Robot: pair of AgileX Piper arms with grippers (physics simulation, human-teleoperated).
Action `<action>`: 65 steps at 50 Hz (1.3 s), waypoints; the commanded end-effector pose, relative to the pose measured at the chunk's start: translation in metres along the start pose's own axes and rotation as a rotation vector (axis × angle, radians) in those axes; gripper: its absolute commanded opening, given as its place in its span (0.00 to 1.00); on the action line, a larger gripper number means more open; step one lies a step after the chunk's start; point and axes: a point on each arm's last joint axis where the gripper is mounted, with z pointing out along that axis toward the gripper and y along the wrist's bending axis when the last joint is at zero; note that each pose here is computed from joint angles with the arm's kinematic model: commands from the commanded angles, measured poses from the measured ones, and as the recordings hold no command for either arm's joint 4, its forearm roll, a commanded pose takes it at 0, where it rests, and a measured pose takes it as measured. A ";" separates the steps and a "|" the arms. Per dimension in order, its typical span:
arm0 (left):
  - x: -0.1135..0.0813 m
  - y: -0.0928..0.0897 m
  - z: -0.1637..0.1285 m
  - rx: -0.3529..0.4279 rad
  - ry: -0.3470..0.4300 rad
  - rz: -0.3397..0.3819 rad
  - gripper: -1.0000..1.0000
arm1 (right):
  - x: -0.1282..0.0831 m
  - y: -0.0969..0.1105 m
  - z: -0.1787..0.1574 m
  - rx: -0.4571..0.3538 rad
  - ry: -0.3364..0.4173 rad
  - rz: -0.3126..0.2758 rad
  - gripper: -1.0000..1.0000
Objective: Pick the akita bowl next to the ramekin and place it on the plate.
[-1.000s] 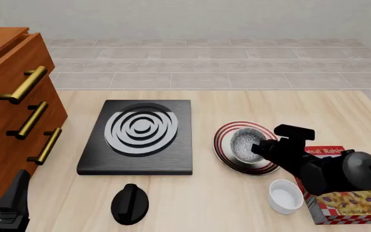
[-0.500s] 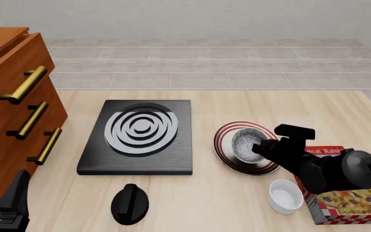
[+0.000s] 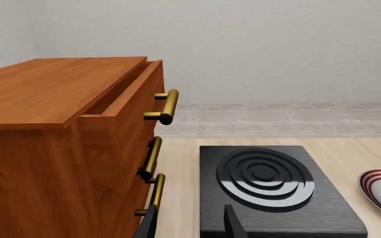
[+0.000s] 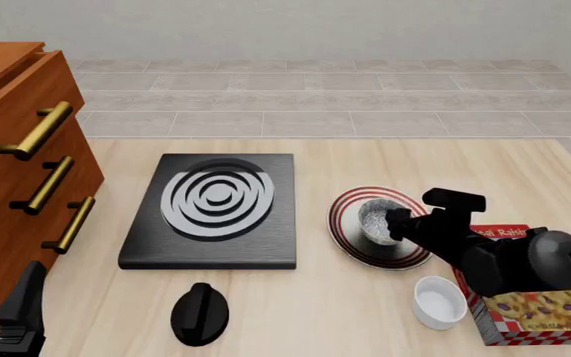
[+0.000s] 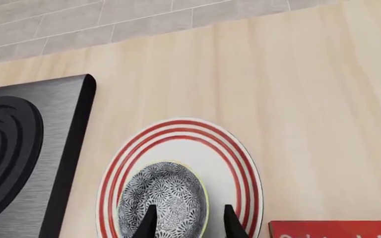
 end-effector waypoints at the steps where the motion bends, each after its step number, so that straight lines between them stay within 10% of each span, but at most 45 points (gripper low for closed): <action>1: 0.000 0.000 0.000 0.000 0.000 0.000 1.00 | -0.001 0.000 -0.001 -0.001 -0.004 0.001 1.00; 65: 0.000 0.000 0.000 0.000 0.000 0.000 1.00 | -0.046 0.013 -0.083 -0.033 -0.115 0.003 1.00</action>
